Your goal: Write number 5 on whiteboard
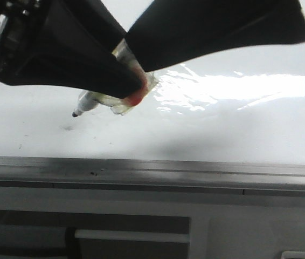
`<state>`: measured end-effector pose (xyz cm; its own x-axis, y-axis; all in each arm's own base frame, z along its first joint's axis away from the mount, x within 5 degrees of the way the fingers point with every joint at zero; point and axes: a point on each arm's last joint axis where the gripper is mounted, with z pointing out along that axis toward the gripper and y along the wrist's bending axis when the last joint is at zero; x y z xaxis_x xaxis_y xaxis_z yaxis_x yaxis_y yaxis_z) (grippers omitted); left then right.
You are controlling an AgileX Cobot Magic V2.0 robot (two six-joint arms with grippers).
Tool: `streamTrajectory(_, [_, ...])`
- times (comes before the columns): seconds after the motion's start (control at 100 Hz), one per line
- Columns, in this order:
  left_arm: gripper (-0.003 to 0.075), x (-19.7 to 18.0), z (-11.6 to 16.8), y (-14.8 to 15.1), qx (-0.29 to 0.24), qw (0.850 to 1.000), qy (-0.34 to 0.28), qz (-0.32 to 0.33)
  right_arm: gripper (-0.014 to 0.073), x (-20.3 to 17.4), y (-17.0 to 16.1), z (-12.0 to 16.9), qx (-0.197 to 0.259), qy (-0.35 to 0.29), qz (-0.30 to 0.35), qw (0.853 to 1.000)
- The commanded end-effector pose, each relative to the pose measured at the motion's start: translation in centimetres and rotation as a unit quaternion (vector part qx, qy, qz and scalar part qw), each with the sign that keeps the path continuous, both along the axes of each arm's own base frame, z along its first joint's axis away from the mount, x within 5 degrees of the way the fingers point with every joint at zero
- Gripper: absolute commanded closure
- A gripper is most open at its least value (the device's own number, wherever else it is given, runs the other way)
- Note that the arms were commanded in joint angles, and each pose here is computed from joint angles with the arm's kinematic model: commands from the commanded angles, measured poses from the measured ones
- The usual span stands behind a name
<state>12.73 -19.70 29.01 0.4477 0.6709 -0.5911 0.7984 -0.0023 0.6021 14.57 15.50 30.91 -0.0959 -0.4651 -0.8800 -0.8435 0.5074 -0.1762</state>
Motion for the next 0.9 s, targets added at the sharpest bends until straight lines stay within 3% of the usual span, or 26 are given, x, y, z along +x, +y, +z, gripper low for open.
streamTrajectory(0.0, [0.0740,0.1,2.1,-0.2,-0.053,0.998,-0.025,0.012,0.0211,0.6,0.0,1.7,0.035,-0.034,-0.026,0.998])
streamTrajectory(0.28, [0.0741,0.1,2.1,-0.2,-0.053,0.998,-0.025,0.012,0.0216,1.4,0.7,0.6,0.023,-0.009,-0.027,0.999])
streamTrajectory(0.6, [0.0740,0.1,2.1,-0.2,-0.053,0.998,-0.024,0.013,0.0473,1.3,0.7,0.7,0.032,0.000,-0.029,0.999])
streamTrajectory(0.89, [0.0741,0.1,2.1,-0.2,-0.053,0.998,-0.024,0.013,0.0463,1.3,0.7,0.7,0.034,0.002,-0.030,0.999])
